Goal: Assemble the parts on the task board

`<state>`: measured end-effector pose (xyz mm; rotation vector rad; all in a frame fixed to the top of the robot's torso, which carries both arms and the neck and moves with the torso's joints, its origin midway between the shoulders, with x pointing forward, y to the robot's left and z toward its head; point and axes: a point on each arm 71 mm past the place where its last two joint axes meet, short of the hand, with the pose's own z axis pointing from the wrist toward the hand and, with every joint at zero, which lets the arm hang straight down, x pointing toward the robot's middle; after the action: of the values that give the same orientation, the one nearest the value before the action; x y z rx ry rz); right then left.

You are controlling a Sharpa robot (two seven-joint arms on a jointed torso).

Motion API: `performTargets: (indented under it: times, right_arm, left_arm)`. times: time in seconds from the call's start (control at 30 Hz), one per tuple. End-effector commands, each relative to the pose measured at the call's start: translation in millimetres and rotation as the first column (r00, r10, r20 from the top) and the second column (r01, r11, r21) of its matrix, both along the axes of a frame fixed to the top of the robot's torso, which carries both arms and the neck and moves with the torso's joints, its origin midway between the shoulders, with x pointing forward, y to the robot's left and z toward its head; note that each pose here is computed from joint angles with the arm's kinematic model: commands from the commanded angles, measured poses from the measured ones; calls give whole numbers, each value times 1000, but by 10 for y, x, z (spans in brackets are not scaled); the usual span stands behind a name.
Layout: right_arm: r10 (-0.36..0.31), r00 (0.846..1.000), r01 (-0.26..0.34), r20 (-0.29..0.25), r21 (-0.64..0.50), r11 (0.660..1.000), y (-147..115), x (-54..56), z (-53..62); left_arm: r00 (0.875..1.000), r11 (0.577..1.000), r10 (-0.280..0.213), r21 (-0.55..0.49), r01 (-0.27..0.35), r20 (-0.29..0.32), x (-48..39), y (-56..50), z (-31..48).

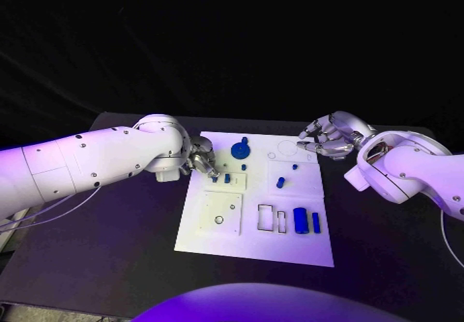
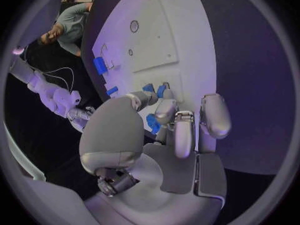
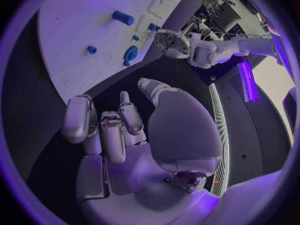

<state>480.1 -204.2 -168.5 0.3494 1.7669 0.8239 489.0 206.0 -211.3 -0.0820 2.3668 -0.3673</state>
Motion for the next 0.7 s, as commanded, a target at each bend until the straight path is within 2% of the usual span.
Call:
performTargets:
  times: [0.03, 0.7]
  right_arm:
    - [17, 1000, -17, -4, -7, 1000, 14, -10, -7]
    - [25, 1000, -25, -17, -11, 1000, 10, -14, -18]
  left_arm:
    - [999, 999, -32, 17, 32, 3, -5, -29, -16]
    - [999, 998, -51, 39, 50, 14, -15, -21, -39]
